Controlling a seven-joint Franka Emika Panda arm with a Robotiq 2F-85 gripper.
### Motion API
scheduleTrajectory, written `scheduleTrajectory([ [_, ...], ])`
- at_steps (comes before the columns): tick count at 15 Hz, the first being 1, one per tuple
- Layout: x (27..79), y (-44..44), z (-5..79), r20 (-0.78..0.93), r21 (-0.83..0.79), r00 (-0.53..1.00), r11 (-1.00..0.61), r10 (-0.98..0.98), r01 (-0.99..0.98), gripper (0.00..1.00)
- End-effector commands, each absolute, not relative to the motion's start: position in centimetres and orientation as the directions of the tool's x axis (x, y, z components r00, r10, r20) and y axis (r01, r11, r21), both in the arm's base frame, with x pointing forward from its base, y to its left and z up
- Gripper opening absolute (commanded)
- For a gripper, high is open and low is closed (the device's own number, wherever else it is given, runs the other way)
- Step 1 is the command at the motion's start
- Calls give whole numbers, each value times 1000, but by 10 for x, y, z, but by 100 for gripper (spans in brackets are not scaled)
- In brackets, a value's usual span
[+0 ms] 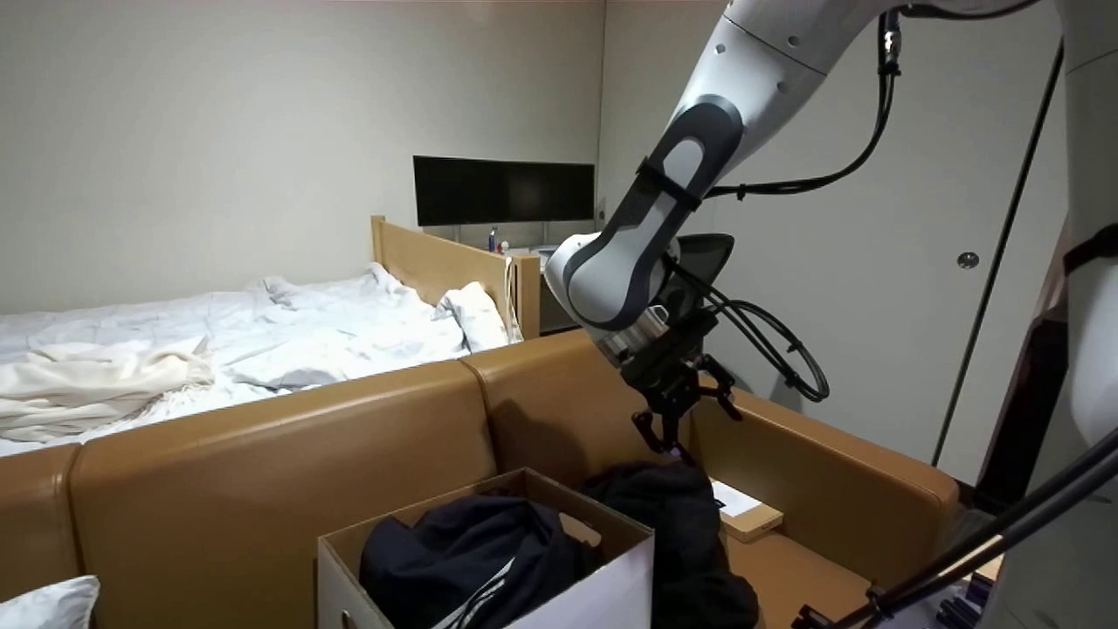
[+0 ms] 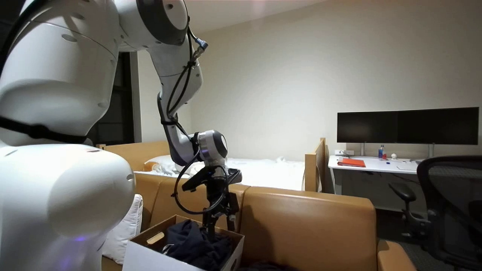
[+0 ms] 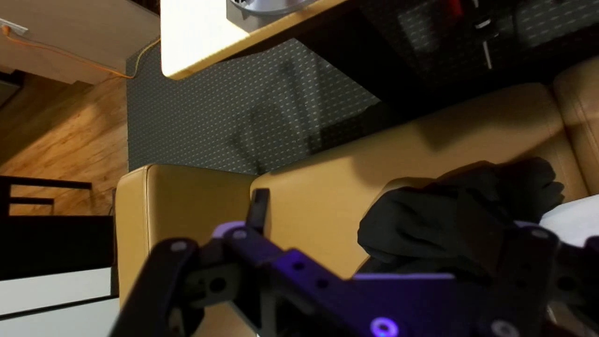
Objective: Pick up the black cloth from the sofa and put it in the box
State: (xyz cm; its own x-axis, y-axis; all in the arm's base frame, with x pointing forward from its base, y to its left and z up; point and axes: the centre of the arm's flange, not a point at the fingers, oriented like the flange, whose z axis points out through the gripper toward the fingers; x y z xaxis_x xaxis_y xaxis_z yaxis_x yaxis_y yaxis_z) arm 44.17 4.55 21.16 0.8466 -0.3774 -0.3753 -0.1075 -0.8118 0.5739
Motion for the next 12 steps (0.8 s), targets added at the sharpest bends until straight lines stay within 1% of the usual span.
scheduleTrajectory([
  [1,443,41,210,-376,575,843,-810,-385,-114,100],
  [12,452,53,205,-358,583,856,-805,-373,-107,100],
])
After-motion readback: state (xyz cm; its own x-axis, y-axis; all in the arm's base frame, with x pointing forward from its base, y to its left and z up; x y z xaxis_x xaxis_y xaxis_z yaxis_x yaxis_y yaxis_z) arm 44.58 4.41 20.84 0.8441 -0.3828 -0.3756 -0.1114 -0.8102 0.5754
